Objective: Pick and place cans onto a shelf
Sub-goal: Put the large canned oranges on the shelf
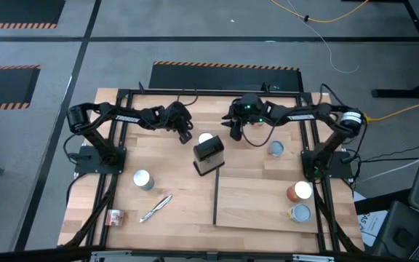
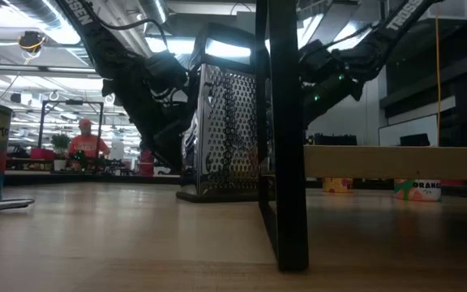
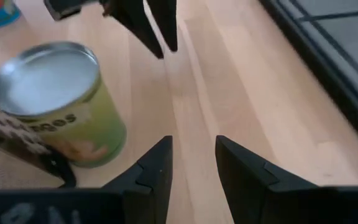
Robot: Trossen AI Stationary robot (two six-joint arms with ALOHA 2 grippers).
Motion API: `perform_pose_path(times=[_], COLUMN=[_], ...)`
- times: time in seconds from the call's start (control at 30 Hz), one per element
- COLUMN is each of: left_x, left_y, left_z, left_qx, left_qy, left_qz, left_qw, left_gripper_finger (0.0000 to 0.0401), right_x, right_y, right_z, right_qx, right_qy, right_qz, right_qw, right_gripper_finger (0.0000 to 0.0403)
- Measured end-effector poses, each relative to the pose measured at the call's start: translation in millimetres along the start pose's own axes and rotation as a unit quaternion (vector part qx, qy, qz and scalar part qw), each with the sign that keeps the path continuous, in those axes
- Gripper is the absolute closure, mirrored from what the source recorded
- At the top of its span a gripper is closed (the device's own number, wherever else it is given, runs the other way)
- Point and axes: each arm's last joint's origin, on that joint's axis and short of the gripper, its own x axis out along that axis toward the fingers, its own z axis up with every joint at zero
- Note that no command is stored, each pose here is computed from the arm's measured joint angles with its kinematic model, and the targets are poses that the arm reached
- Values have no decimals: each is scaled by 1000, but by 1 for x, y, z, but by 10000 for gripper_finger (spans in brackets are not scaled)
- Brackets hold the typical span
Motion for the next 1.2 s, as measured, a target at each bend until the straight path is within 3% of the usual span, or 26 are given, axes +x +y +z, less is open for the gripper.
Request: perform_pose_path(times=[0.23,0.5,0.67,0.93,1.2], left_x=[0,-2,-4,-2,-1], left_y=[-9,-28,-42,-59,-58], left_z=[-1,-2,0,17,16], left_qx=[12,44,61,74,73], left_qy=[0,2,-20,-130,-126], left_qz=[-13,-89,-110,-138,-133], left_qw=[1000,995,992,979,980], left_gripper_finger=[317,317,317,317,317], right_x=[-32,-59,-60,-59,-59], right_y=[4,10,11,18,22], right_z=[23,28,22,21,21], right_qx=[10,52,62,58,57], right_qy=[-37,-19,15,25,27], right_qz=[-19,-13,-5,6,34], right_qw=[999,998,998,998,997], right_gripper_finger=[276,276,276,276,276])
